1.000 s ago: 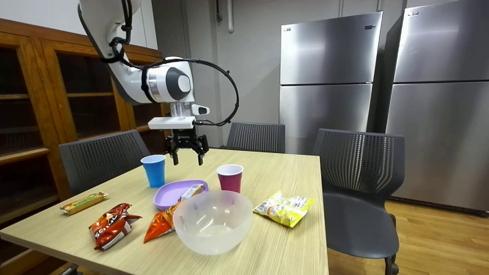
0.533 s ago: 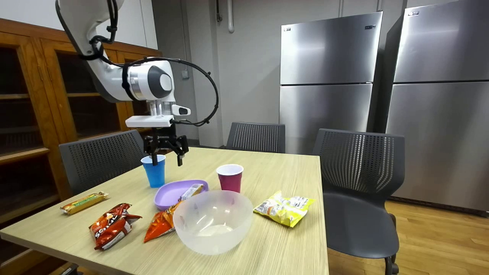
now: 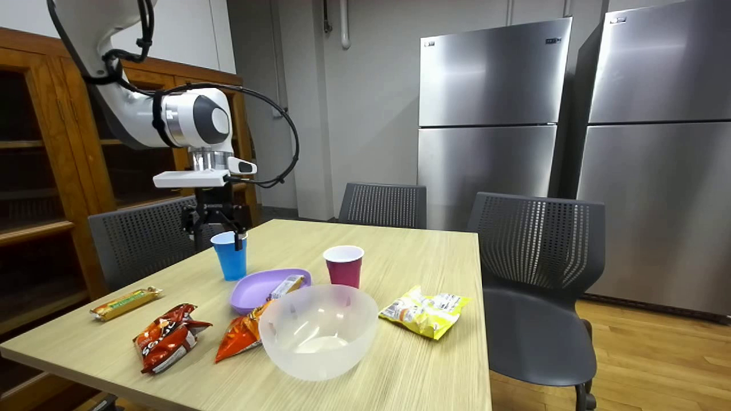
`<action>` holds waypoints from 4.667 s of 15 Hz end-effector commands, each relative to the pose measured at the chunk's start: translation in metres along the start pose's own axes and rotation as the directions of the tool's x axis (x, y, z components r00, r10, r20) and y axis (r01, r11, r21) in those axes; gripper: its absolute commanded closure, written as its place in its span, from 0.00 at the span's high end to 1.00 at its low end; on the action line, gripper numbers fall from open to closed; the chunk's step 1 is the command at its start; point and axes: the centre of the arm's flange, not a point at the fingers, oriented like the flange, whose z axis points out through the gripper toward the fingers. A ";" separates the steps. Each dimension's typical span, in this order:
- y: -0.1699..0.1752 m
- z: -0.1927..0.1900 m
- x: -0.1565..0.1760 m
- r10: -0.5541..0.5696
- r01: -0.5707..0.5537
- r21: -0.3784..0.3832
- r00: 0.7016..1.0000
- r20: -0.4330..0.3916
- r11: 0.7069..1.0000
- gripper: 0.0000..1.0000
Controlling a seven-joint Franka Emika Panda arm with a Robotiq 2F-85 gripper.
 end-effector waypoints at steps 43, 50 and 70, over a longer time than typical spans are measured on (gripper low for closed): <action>-0.183 0.045 0.032 0.110 -0.125 0.093 0.981 0.157 0.988 1.00; -0.207 0.072 0.030 0.113 -0.129 0.121 0.984 0.136 0.984 1.00; -0.215 0.114 0.036 0.220 -0.227 0.127 0.973 0.068 0.966 0.74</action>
